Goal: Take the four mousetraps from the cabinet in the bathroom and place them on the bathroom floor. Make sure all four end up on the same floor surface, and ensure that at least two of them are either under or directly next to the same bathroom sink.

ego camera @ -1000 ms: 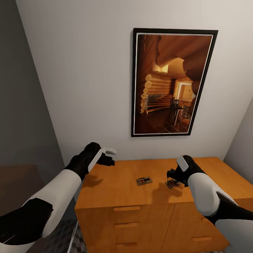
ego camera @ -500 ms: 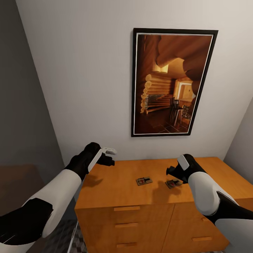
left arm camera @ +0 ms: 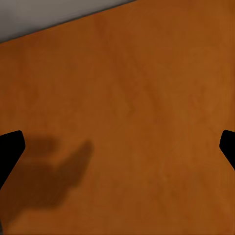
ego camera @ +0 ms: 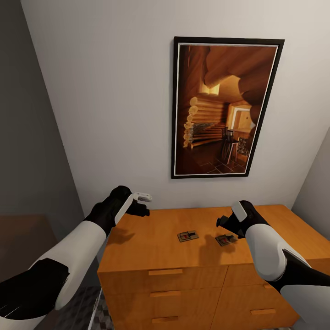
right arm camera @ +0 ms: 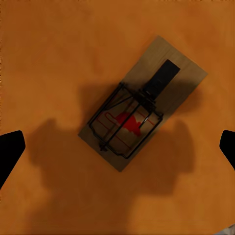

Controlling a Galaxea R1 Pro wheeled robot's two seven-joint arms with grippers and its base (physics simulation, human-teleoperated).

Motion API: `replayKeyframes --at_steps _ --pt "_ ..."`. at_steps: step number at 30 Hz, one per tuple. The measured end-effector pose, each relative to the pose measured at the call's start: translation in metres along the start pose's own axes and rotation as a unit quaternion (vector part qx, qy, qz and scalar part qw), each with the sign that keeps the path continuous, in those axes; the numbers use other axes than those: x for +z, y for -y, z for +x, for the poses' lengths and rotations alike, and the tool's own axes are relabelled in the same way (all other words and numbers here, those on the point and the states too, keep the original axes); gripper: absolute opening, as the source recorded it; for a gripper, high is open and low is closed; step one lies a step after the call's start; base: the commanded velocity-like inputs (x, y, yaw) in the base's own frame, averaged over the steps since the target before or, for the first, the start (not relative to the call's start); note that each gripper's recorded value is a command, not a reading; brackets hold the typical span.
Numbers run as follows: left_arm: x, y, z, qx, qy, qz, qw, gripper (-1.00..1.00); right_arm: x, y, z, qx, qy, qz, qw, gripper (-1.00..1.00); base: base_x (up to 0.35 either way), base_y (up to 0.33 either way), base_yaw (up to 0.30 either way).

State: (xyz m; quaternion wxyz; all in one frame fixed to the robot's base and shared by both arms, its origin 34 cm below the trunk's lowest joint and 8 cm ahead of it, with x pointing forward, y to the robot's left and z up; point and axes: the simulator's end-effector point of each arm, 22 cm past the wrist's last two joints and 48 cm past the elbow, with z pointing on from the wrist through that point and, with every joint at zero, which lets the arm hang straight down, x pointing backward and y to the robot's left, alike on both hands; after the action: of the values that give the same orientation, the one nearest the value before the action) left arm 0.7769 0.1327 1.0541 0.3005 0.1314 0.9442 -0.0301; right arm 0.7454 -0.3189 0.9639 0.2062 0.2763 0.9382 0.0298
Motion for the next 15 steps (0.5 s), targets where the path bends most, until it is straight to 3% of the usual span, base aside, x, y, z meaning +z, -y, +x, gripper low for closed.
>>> replayKeyframes --at_steps 15 --pt "0.0081 -0.0005 0.0023 0.0 0.0 0.0 1.0 1.0 0.0083 0.0003 0.0006 0.0 0.0 0.002 1.0 1.0 0.0 0.0 0.0"
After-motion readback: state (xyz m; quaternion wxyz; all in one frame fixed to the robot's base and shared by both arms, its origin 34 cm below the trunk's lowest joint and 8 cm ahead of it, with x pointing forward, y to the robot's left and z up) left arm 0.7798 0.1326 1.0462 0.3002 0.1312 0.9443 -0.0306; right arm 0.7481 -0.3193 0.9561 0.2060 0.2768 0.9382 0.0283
